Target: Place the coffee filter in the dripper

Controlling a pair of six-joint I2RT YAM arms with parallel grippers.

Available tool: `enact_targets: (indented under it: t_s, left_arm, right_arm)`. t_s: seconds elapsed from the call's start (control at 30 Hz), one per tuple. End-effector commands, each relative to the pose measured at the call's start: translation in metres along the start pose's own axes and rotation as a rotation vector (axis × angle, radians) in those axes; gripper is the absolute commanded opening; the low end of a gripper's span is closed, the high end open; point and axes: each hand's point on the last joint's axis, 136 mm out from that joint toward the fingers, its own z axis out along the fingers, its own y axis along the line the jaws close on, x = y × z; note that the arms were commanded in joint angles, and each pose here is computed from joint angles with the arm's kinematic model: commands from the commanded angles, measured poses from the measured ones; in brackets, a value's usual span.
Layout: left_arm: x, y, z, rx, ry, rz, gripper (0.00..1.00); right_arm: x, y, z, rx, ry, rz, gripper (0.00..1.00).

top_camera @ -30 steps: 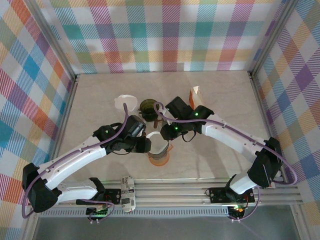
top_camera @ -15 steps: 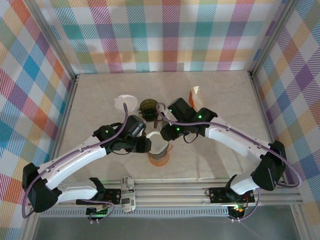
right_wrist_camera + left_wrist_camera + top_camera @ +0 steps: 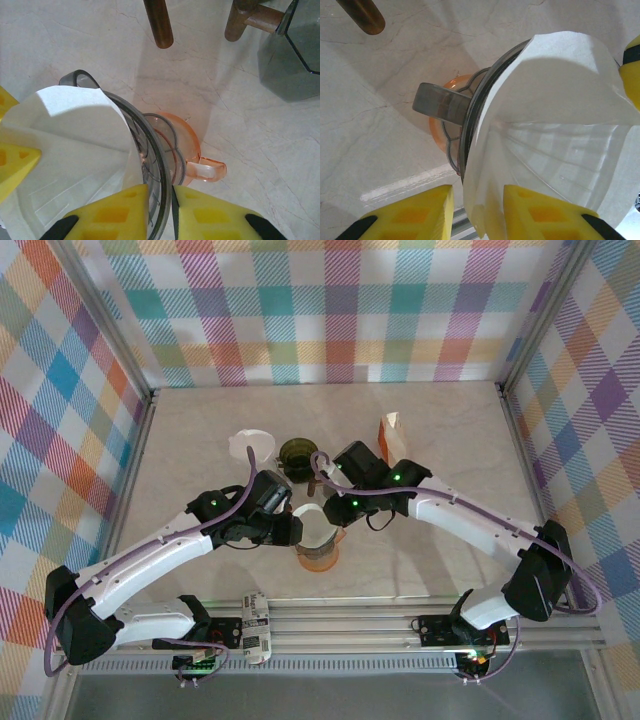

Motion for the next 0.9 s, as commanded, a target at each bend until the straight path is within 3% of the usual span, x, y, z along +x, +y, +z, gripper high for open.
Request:
enact_targets:
  t_s: [0.0,0.13,0.3,0.53,0.7,0.87]
  left_arm:
    - [-0.001,0.001,0.002,0.014,-0.001,-0.026,0.33]
    - [0.000,0.001,0.003,0.012,0.004,-0.025,0.33]
    - [-0.001,0.001,0.003,0.014,0.000,-0.028,0.33]
    - [0.000,0.001,0.003,0.016,0.002,-0.028,0.33]
    - [0.000,0.001,0.004,0.016,0.002,-0.028,0.33]
    - [0.001,0.002,0.005,0.019,0.004,-0.033,0.33]
  right_arm:
    - [-0.001,0.001,-0.002,0.012,-0.011,0.005,0.31]
    - [-0.011,0.002,-0.018,0.018,-0.072,0.005,0.57]
    - [-0.006,0.006,-0.012,-0.013,-0.051,0.016,0.62]
    - [0.001,0.003,-0.003,-0.013,-0.042,0.033,0.63]
    - [0.006,0.002,0.005,-0.009,-0.006,0.037,0.46]
    - [0.010,-0.001,0.010,0.005,0.009,0.038,0.46]
